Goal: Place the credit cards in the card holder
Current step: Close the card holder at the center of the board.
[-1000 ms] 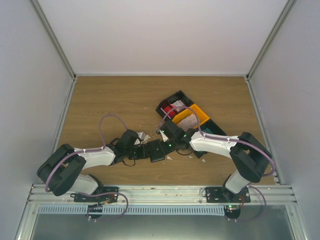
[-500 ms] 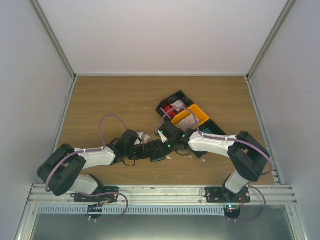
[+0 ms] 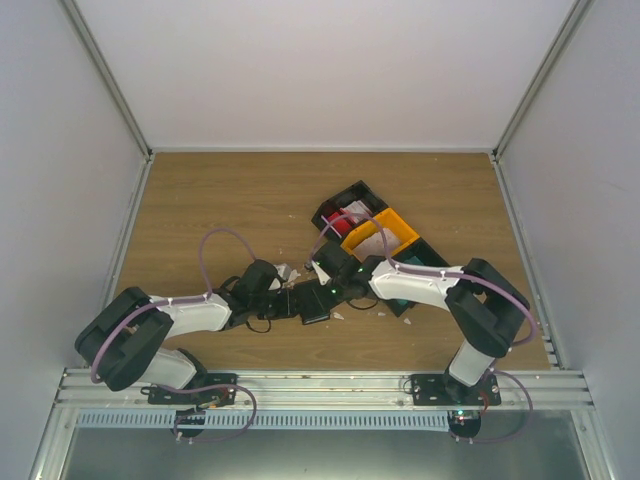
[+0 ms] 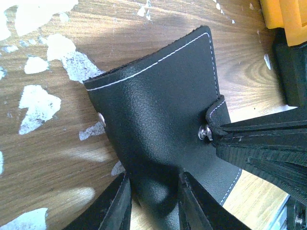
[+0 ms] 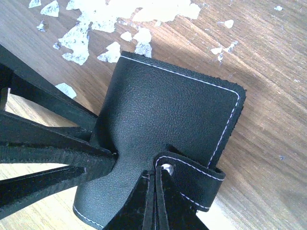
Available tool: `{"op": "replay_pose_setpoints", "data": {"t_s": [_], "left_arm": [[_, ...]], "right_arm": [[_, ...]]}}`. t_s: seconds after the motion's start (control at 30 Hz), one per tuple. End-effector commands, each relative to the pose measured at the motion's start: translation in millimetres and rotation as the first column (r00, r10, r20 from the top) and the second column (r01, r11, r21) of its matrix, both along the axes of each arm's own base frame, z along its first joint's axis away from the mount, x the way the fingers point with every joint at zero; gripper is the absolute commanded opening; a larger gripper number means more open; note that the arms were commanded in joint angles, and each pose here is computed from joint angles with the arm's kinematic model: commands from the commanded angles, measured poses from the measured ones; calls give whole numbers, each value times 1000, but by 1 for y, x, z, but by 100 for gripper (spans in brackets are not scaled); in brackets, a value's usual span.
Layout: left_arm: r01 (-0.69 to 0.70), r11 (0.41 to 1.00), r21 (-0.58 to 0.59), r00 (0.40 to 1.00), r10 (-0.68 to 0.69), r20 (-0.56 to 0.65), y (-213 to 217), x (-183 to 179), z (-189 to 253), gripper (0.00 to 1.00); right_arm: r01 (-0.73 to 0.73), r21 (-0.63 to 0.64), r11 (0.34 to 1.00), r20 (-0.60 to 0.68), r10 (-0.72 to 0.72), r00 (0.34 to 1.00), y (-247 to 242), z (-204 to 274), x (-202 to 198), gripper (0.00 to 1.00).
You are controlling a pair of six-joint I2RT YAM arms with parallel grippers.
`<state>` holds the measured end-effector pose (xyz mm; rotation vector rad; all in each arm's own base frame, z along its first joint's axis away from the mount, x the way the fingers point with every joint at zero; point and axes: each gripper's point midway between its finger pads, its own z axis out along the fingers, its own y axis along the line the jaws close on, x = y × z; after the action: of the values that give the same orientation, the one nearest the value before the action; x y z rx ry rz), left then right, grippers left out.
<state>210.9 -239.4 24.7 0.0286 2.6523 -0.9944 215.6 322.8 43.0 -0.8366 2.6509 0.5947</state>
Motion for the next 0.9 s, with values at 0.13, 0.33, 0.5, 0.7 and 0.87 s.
{"op": "replay_pose_setpoints", "data": {"t_s": [0.13, 0.33, 0.5, 0.7, 0.87], "left_arm": [[14, 999, 29, 1000, -14, -2, 0, -3, -6, 29], [13, 999, 31, 1000, -13, -1, 0, -4, -6, 28], [10, 999, 33, 1000, -10, 1, 1, -3, -6, 28], [4, 999, 37, 1000, -4, 5, 2, -3, -5, 28], [2, 999, 36, 1000, -3, 7, 2, -2, -4, 28]], "right_arm": [[10, -84, 996, -17, -12, 1000, 0, -8, -4, 0], [13, -110, 994, -44, -18, 999, -3, -14, -8, 1], [17, -133, 991, -69, -27, 997, -3, -21, -11, 1], [36, -138, 990, -82, -48, 995, -3, -21, -11, 1], [66, -124, 990, -75, -76, 994, 2, -14, -6, 3]]}}
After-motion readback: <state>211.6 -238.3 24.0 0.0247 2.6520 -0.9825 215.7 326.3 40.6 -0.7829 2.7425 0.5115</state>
